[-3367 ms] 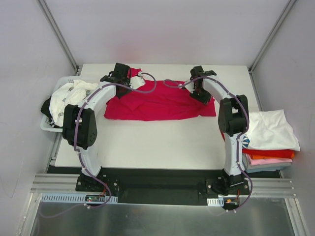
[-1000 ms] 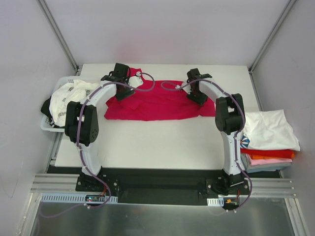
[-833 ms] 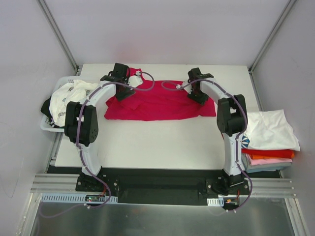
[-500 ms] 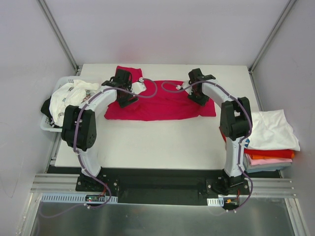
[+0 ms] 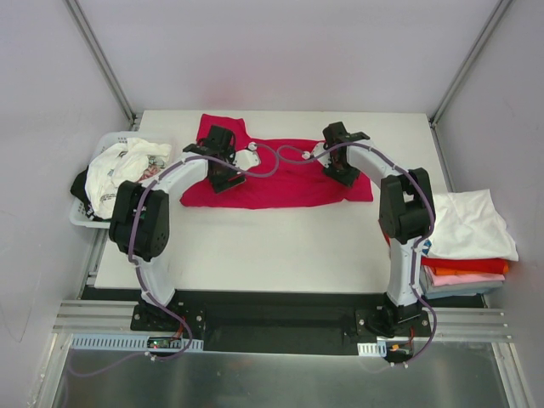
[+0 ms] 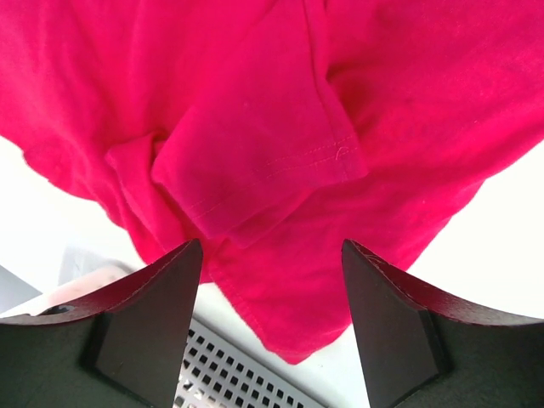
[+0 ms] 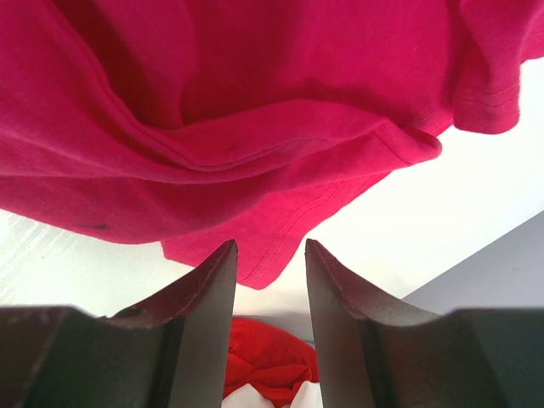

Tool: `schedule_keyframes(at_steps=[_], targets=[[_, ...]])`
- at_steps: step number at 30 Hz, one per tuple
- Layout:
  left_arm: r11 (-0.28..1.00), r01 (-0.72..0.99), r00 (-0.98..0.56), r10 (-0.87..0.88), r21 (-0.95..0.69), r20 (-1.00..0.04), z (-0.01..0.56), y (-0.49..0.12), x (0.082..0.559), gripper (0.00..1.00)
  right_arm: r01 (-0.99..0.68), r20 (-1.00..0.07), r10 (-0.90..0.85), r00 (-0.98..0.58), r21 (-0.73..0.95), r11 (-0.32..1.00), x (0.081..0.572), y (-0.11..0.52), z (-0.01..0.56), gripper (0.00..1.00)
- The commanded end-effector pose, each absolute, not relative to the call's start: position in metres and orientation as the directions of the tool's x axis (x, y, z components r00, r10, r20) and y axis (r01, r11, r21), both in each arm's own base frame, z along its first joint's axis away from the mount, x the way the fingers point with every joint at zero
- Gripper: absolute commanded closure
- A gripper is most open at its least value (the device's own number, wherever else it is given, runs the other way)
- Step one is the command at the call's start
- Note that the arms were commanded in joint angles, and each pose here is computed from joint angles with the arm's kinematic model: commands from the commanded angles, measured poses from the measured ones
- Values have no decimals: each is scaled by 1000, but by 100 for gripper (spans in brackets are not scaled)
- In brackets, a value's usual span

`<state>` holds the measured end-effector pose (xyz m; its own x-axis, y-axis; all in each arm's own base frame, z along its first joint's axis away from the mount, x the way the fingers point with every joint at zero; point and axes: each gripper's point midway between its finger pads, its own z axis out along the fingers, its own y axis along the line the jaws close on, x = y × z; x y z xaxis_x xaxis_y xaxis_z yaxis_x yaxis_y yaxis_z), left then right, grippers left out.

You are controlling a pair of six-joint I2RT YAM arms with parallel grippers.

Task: Fold and stack the t-shirts
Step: Fold the flattened tshirt in 1/3 of the way

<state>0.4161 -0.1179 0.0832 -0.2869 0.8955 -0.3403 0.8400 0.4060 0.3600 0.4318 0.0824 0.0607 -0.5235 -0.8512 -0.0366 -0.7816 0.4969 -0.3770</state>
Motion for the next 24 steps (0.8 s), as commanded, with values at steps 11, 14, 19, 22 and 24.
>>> schedule_keyframes(at_steps=[11, 14, 19, 22, 24], targets=[[389, 876, -270, 886, 286, -376, 65, -149, 420, 34, -728, -77, -836, -544, -452, 515, 436, 75, 84, 55], [394, 875, -272, 880, 281, -388, 65, -153, 423, 34, -715, -85, -828, -555, -460, 527, 438, 70, 85, 51], [397, 874, -272, 878, 280, -395, 64, -158, 430, 34, -707, -90, -822, -562, -464, 534, 439, 66, 87, 47], [399, 876, -274, 875, 273, -399, 63, -162, 430, 34, -709, -83, -823, -562, -464, 531, 438, 63, 86, 47], [398, 877, -274, 874, 270, -401, 62, -164, 430, 34, -706, -84, -819, -567, -463, 536, 438, 61, 87, 47]])
